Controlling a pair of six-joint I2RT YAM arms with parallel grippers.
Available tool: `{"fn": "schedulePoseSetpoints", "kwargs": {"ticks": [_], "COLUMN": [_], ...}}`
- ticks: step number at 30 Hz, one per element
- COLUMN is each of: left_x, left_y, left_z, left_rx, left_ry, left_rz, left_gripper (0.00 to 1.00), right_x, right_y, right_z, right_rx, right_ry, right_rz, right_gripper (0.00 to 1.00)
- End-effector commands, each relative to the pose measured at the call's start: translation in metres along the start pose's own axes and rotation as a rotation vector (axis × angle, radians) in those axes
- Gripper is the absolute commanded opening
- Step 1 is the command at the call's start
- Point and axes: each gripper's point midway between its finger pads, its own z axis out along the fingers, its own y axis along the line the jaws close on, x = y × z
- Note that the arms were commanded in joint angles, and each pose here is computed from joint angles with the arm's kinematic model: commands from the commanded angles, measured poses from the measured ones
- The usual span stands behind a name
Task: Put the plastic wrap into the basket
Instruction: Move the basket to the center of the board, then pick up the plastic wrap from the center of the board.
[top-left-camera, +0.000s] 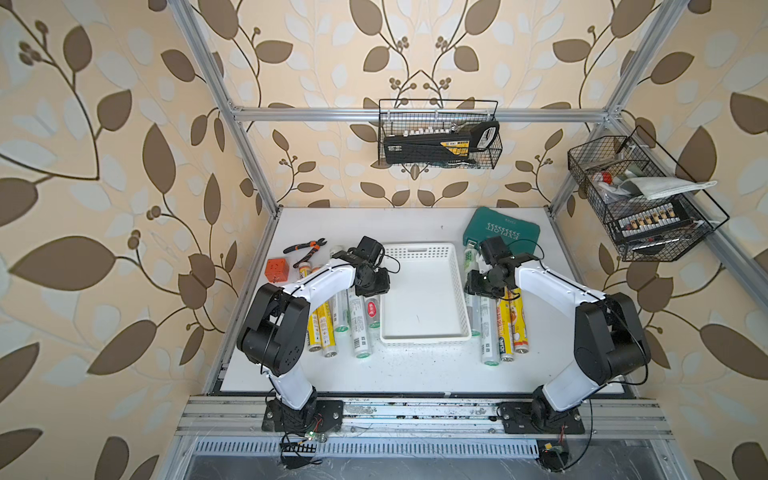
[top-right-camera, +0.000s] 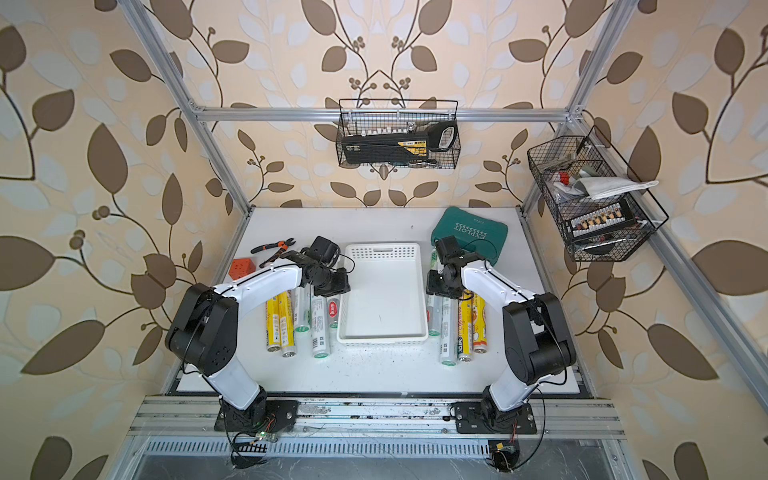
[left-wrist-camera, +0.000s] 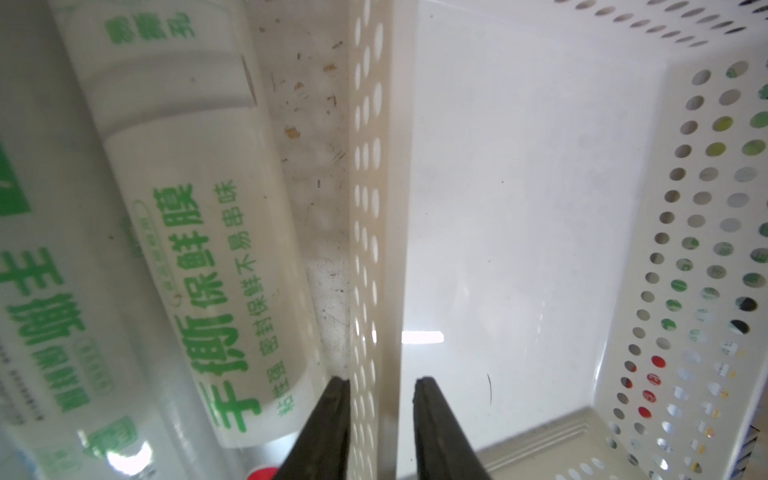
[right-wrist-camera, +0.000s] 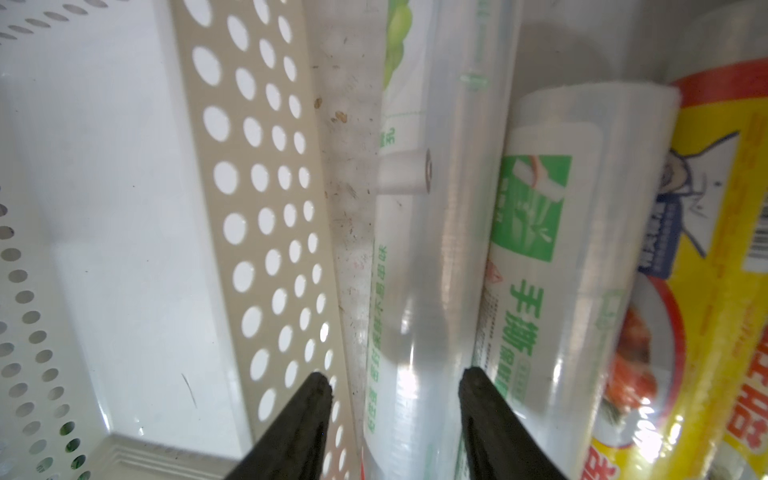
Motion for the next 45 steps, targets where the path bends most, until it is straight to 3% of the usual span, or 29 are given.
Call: {"fn": "schedulePoseSetpoints", "kwargs": {"ticks": [1,14,21,28,36,41,45], "left_x": [0.000,-0.016,-0.020,-0.022,-0.024,-0.025,-0.026], "left_y": [-0.006,-0.019,-0.026,-0.029,-0.029,-0.027,-0.028], "left_z": [-0.014,-0.070,-0.095,-0.113,-0.124,-0.129,-0.134], "left_rx": [0.014,0.035,0.062,0.074,0.073,0.064,0.064], "left_ry": [-0.019,-0.141,-0.193,-0.236,-0.259,-0.277,-0.286], "left_rz": [0.023,0.059,0.062,0.063,0.065,0.061,0.061], "left_gripper": [0.32,0.49,0.57,0.58,0.58,0.60,0.60], "right_x": [-0.010,-0.011,-0.014,-0.018,-0.023,-0.032,-0.036], "right_y": [-0.003,-0.008,-0.009,-0.010,-0.009,-0.020,-0.023], "right_z": [0.002,0.022,0.032,0.042,0.041,0.014,-0.012], "right_rx": [0.030,0.072,0.086,0.101,0.104,0.195,0.223], "right_ry": [-0.012,0.031,0.047,0.050,0.061,0.019,-0.014], "right_rz": [-0.008,-0.002,0.003,0.014,0.013,-0.017,-0.031], "right_gripper": [0.53,0.54,0.61,0.62,0.51,0.41,0.39]}}
